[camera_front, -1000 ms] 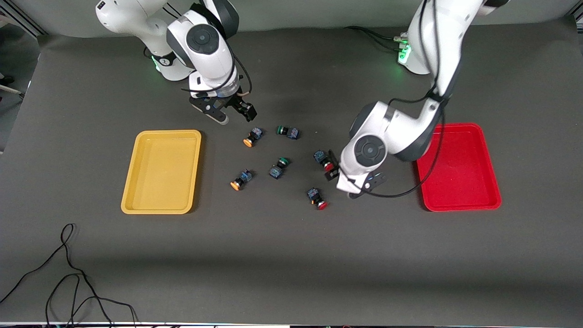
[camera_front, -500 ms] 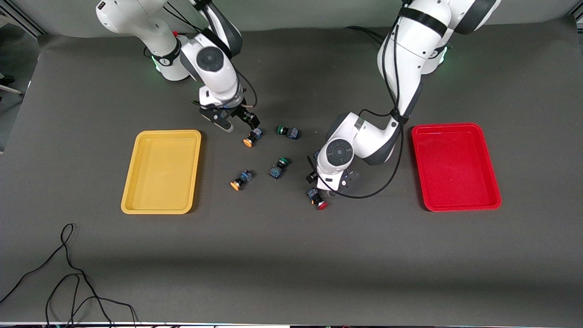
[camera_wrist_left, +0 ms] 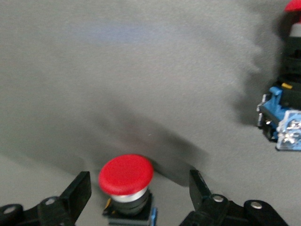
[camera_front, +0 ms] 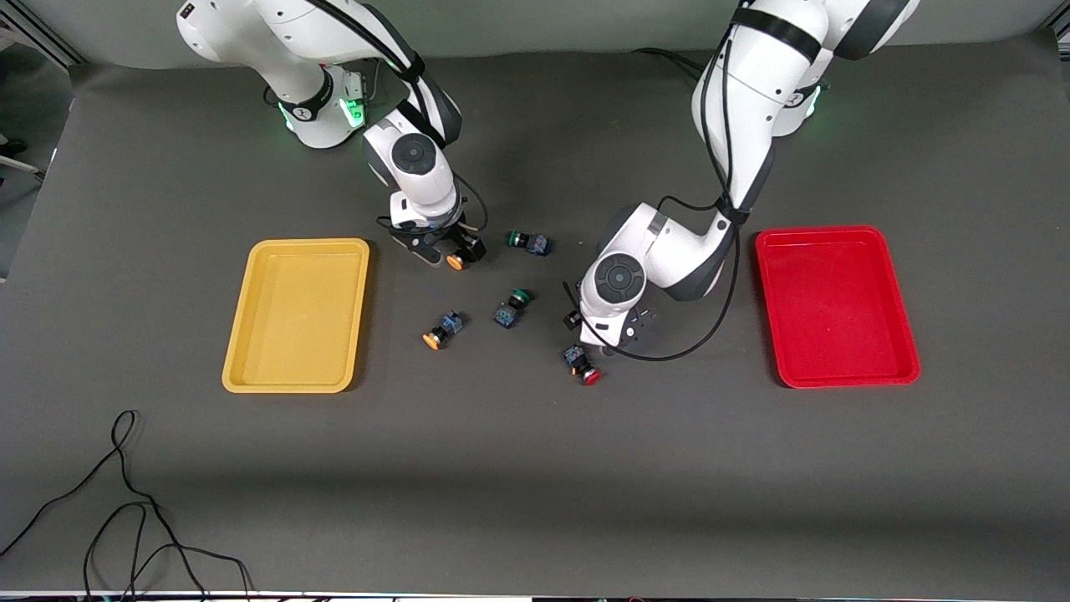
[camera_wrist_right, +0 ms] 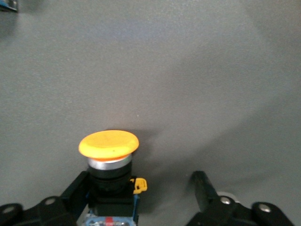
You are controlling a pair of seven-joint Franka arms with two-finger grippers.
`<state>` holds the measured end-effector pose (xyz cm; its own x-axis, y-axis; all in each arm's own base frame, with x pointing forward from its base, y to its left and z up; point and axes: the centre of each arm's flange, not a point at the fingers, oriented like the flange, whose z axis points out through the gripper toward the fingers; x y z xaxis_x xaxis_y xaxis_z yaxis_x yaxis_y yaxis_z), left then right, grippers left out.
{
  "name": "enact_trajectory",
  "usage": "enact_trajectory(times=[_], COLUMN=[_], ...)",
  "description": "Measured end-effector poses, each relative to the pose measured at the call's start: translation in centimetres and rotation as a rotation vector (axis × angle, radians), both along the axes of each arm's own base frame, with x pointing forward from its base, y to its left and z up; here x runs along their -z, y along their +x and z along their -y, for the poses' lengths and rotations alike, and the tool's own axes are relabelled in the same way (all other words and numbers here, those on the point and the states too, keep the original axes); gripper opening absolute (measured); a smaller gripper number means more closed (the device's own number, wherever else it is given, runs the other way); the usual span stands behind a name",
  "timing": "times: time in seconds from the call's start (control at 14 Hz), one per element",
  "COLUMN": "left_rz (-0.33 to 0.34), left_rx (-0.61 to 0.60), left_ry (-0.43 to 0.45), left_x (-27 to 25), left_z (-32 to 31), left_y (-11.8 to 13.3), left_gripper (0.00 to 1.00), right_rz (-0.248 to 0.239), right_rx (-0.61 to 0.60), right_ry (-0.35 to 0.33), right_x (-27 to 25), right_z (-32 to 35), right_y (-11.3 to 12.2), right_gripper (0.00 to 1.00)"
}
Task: Place red and yellow buttons in trays
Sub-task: 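Grasp the yellow button with the right gripper while the left gripper grasps the red, then carry the yellow button to the yellow tray while the left gripper carries red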
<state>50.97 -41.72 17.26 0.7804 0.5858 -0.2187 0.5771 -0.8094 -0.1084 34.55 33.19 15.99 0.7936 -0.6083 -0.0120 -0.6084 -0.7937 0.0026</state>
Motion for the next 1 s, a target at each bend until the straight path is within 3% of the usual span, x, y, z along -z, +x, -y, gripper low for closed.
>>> enact_trajectory(times=[0.07,0.14,0.29,0.43,0.71,1.0], left_rz=[-0.008,-0.012,-0.015,-0.014,-0.038,-0.126], left_rx=[0.003,0.006,0.015,0.018,0.046,0.158], left_ry=[0.007,0.010,0.014,0.016,0.026,0.008], left_x=[-0.4,-0.8,-1.6,-2.0,-4.2,-11.2], left_z=[-0.2,-0.3,-0.6,-0.9,-2.2,-10.3], left_y=[-0.2,-0.5,-0.9,-1.1,-0.4,3.0], left_gripper=[0.86,0.73,0.48,0.32,0.32,0.32], right_rz=[0.002,0.004,0.008,0.000,-0.068,-0.127], right_rx=[0.000,0.000,0.000,0.001,-0.002,-0.080], right_ry=[0.002,0.004,0.008,0.003,-0.044,-0.066], right_x=[-0.1,-0.2,-0.5,-1.0,-5.7,-17.7], right_z=[-0.1,-0.3,-0.5,-0.8,-3.0,-2.5], right_y=[0.1,0.3,0.5,0.9,3.7,9.3], right_gripper=[0.96,0.88,0.64,0.45,0.44,0.44])
